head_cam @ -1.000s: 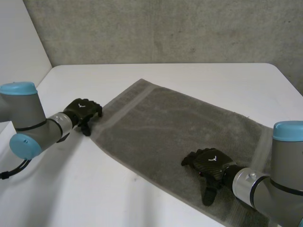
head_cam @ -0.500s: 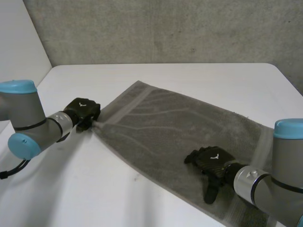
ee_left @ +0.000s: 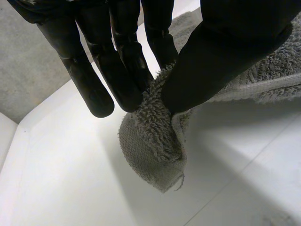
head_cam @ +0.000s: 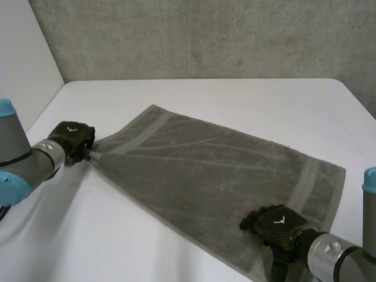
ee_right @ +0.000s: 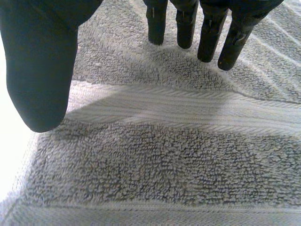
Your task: Fold the towel.
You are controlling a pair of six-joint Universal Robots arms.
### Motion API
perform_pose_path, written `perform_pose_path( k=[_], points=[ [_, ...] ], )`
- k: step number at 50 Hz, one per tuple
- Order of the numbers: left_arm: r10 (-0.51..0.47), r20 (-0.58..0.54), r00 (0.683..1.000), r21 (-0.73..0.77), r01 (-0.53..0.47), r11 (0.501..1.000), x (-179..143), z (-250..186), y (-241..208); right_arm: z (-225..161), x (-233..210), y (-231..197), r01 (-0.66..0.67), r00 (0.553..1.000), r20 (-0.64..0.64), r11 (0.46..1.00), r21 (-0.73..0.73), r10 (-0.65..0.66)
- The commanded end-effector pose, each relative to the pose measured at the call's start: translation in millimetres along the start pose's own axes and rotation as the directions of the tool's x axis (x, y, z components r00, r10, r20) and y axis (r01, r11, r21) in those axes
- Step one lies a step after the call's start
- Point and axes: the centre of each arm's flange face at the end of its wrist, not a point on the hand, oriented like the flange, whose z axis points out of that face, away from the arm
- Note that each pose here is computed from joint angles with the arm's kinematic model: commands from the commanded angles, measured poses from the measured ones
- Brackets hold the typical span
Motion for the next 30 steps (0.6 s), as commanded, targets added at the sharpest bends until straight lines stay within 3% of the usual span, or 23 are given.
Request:
perform_pose_path(
  k=[1,17,30],
  points=[
    [-0.006,0.004,1.0,-0.004,0.006,1.0,-2.4,0.1,1.8,5.0,-8.1,14.0,0.024,1.0,-0.01,0.998,0.056,-0.023],
    [-0.008,-0.004,1.0,-0.007,0.008,1.0,0.9,-0.4,2.3,5.4,-20.6,23.3,0.054,0.998,0.013,0.992,0.116,-0.055],
    [-0.009,-0.005,1.0,-0.008,0.009,1.0,0.8,-0.5,3.1,13.4,-10.1,13.4,0.098,0.994,-0.064,0.972,0.211,-0.086]
  ],
)
